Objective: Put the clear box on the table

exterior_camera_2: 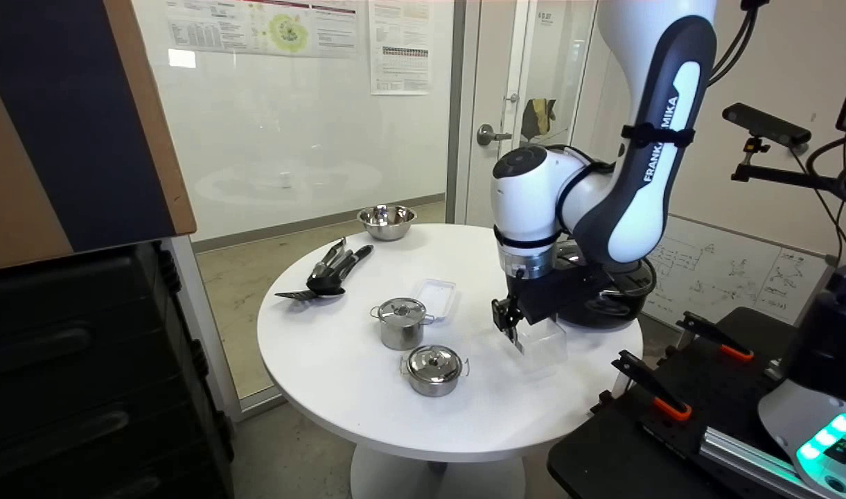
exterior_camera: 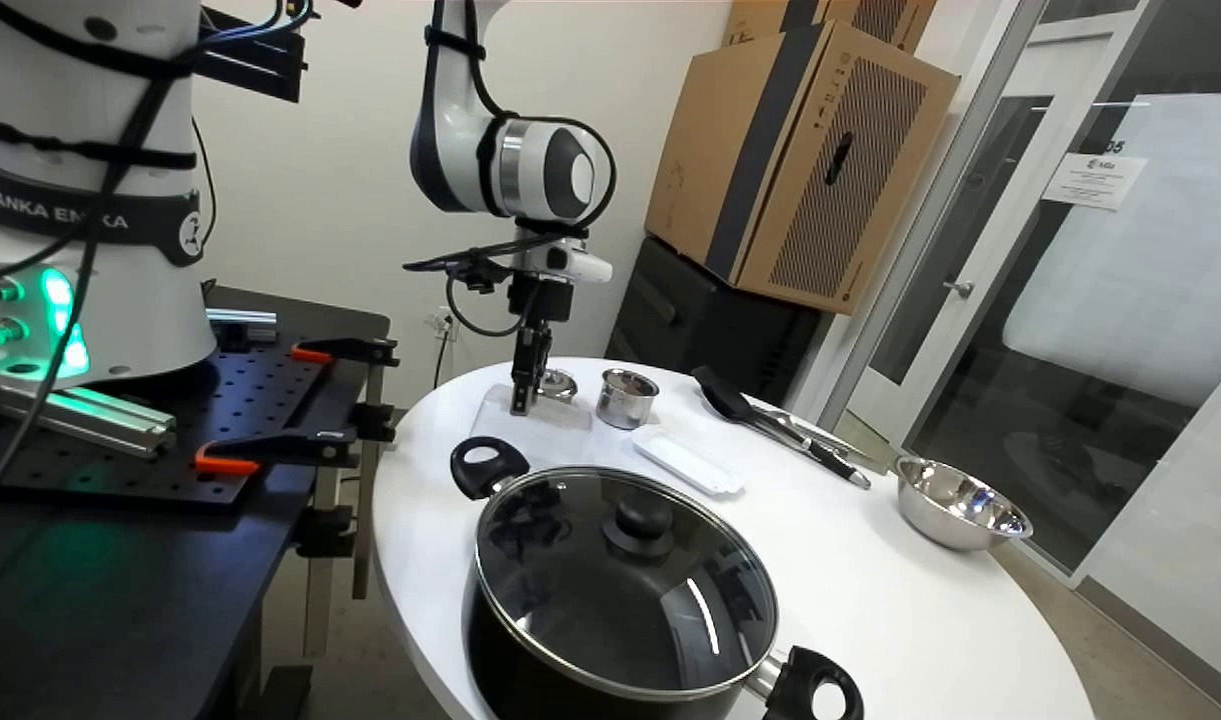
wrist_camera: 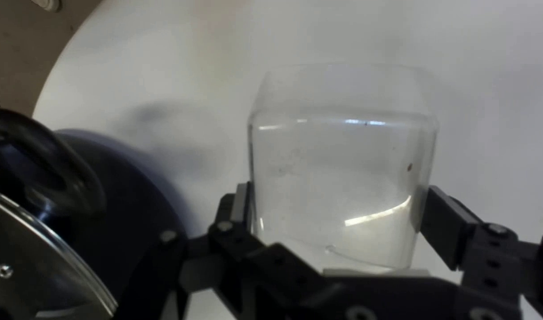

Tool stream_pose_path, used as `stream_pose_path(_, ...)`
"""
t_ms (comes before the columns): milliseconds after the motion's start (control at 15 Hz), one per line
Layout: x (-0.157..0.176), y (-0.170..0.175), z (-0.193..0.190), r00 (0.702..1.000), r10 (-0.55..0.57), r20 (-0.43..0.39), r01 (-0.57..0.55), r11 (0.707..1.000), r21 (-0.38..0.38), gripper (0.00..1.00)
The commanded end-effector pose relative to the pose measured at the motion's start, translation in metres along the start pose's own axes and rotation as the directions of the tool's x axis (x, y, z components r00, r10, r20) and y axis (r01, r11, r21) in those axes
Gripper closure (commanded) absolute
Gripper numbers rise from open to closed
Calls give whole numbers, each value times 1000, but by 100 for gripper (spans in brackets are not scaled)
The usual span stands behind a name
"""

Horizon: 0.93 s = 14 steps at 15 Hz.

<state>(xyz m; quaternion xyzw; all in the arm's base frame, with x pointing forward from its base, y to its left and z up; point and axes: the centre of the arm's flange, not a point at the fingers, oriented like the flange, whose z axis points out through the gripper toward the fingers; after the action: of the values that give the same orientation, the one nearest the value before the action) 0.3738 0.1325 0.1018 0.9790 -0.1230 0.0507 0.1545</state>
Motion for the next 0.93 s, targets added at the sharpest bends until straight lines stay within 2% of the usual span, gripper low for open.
stream_pose_path(0, -14, -2, 34, 992, 76, -102, -76, 997, 11, 36)
stream_pose_path(333, -18, -15, 42, 980, 136, -142, -131, 990, 49, 36)
stream_pose_path(400, -19, -18, 43, 980, 146, -134, -140, 989, 57, 29)
stream_pose_path(467, -19, -21, 43, 979, 160, -124, -152, 986, 66, 3)
stream_pose_path(867, -8, -8, 30, 963, 255, -82, -243, 961, 130, 0)
